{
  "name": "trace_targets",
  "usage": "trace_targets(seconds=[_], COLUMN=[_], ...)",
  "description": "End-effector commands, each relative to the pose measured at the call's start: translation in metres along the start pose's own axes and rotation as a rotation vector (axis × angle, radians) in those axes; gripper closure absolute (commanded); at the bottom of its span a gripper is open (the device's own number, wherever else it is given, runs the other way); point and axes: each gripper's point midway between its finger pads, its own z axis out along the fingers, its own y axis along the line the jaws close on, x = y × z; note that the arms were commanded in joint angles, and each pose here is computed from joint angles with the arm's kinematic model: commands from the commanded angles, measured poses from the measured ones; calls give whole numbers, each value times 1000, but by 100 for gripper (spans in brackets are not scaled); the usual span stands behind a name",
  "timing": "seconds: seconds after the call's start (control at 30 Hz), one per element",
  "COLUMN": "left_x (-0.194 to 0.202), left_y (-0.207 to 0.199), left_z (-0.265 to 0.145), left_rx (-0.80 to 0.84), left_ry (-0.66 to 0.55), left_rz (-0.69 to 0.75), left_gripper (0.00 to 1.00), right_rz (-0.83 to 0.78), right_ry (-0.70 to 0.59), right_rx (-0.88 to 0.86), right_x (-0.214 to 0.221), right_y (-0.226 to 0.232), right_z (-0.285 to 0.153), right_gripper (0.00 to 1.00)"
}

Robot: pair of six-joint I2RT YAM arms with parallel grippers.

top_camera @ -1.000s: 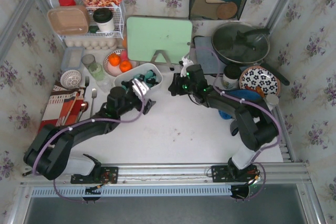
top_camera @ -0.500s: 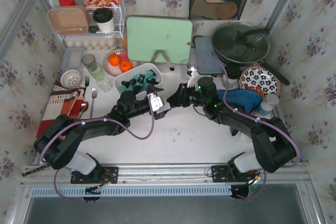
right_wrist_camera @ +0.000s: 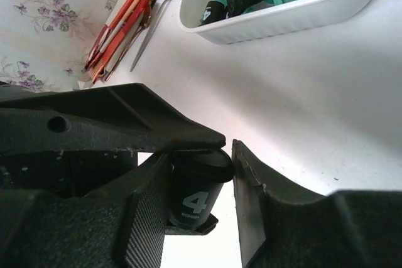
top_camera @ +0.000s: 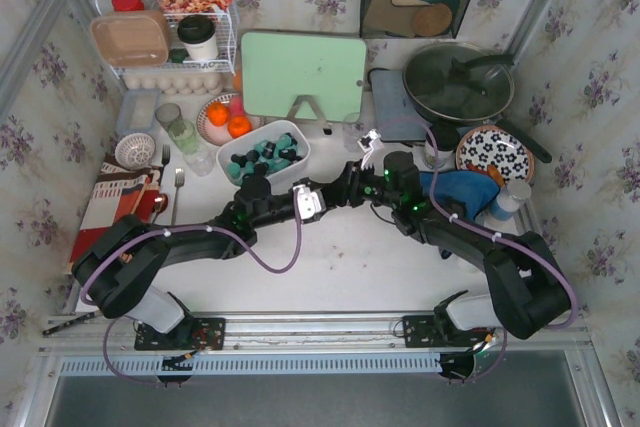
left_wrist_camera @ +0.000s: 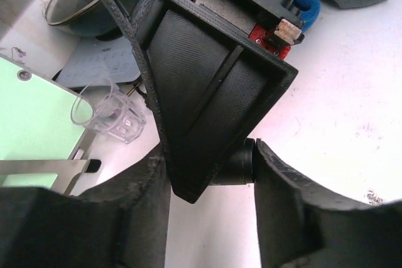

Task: Mix the coffee capsules in the storage basket

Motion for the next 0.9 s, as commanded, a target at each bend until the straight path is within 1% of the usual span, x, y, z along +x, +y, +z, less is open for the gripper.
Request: trace_targets(seconds=[0.0, 0.07, 0.17, 0.27, 0.37, 0.47, 0.53, 0.6, 0.7, 0.77, 0.87], left_x=[-10, -9, -6, 4, 20, 42, 54, 79, 120, 135, 152], left_y=[9, 7, 9, 14, 25, 49, 70, 92, 121, 135, 154], left_z=[2, 2, 0, -6, -20, -42, -62, -87, -129, -143, -158], left_rx=[-33, -34, -55, -100, -153, -259, -362, -469, -619, -677, -748], left_ry=[-32, -29, -11, 30, 102, 184, 240, 367, 601, 656, 723], left_rz=[30, 29, 24, 23, -13, -104, -183, -269, -425, -491, -519], left_gripper=[61, 66, 69, 70, 69, 69, 70, 71, 72, 71, 70], right_rz=[-9, -12, -22, -51, -86, -117, -137, -153, -164, -166, -166], right_ry=[-21, -23, -31, -42, -69, -98, -119, -136, -146, -146, -138], right_rx=[-22, -16, 21, 105, 194, 286, 345, 398, 440, 444, 450], right_x=[-4, -4, -7, -13, -23, -35, -42, -47, -49, -48, -45], right_y=[6, 5, 1, -11, -20, -30, -36, -42, -48, -50, -53], right_z=[-2, -3, -4, -9, -18, -27, -34, -40, -45, -46, -45], right_gripper=[53, 48, 37, 27, 23, 21, 21, 21, 21, 21, 21])
